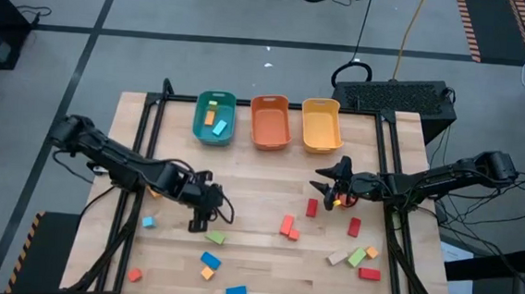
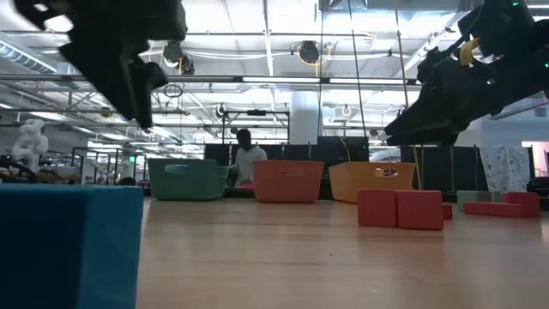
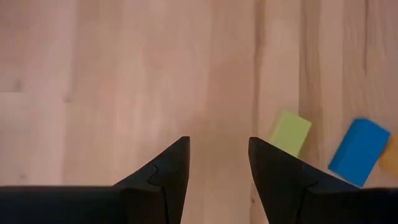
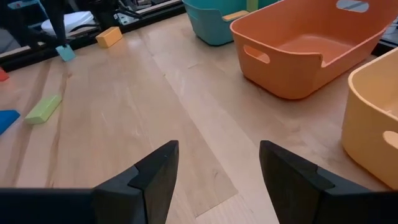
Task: Sort blocks by size
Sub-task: Put the green thin rectangular block into the blue bin
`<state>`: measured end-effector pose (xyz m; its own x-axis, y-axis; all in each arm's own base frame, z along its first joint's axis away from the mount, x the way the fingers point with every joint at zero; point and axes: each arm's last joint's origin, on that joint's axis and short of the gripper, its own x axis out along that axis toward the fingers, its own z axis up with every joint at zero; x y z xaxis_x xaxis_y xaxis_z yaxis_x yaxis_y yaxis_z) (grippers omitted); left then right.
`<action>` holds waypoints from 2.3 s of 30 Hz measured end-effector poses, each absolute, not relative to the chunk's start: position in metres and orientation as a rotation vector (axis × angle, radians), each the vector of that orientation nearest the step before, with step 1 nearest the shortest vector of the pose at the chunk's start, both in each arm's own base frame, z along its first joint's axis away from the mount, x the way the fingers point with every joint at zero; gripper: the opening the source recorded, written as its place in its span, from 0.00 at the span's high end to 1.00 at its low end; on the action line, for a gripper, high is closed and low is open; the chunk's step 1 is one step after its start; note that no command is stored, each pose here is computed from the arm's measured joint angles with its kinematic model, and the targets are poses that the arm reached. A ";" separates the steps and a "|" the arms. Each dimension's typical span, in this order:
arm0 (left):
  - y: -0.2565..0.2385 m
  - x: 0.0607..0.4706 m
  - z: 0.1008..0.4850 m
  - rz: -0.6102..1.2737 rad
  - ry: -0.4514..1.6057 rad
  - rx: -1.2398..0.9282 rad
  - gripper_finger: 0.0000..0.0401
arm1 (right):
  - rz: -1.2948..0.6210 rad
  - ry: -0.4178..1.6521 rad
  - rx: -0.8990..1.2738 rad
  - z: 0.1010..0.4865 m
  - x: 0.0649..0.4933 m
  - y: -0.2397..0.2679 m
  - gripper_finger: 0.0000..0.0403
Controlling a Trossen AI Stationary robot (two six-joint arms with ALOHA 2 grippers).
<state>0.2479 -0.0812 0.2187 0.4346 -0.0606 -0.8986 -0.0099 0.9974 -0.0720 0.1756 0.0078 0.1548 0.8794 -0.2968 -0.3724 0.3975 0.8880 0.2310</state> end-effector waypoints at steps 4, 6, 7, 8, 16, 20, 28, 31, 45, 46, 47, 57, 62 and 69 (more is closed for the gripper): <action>-0.093 0.251 0.209 -0.060 1.140 -0.044 0.59 | -0.298 0.358 0.283 0.154 0.176 0.010 0.48; -0.098 0.254 0.205 -0.080 1.137 -0.042 0.59 | -0.290 0.360 0.277 0.155 0.176 0.010 0.48; -0.101 0.256 0.203 -0.101 1.135 -0.048 0.59 | -0.289 0.360 0.275 0.154 0.176 0.011 0.48; -0.104 0.257 0.200 -0.121 1.139 -0.049 0.59 | -0.289 0.361 0.275 0.154 0.176 0.011 0.48; -0.121 0.261 0.174 -0.176 1.232 -0.020 0.59 | -0.291 0.359 0.274 0.155 0.176 0.011 0.48; -0.126 0.262 0.165 -0.183 1.261 -0.002 0.59 | -0.293 0.359 0.273 0.155 0.176 0.010 0.48; -0.138 0.264 0.156 -0.265 1.240 0.082 0.59 | -0.292 0.354 0.275 0.155 0.176 0.010 0.48; -0.139 0.264 0.152 -0.256 1.249 0.099 0.59 | -0.292 0.353 0.275 0.155 0.176 0.011 0.48; -0.142 0.266 0.131 -0.207 1.307 0.167 0.42 | -0.291 0.354 0.275 0.155 0.176 0.011 0.48; -0.141 0.266 0.131 -0.195 1.307 0.158 0.43 | -0.292 0.353 0.275 0.155 0.176 0.011 0.48; -0.141 0.266 0.131 -0.186 1.309 0.146 0.43 | -0.292 0.354 0.275 0.155 0.176 0.010 0.48; -0.134 0.270 0.130 -0.105 1.320 0.046 0.65 | -0.294 0.331 0.282 0.157 0.177 0.010 0.48; -0.130 0.276 0.137 -0.035 1.327 -0.009 0.67 | -0.295 0.328 0.284 0.157 0.177 0.010 0.48; -0.104 0.282 0.164 0.131 1.270 -0.006 0.67 | -0.293 0.307 0.292 0.159 0.178 0.010 0.48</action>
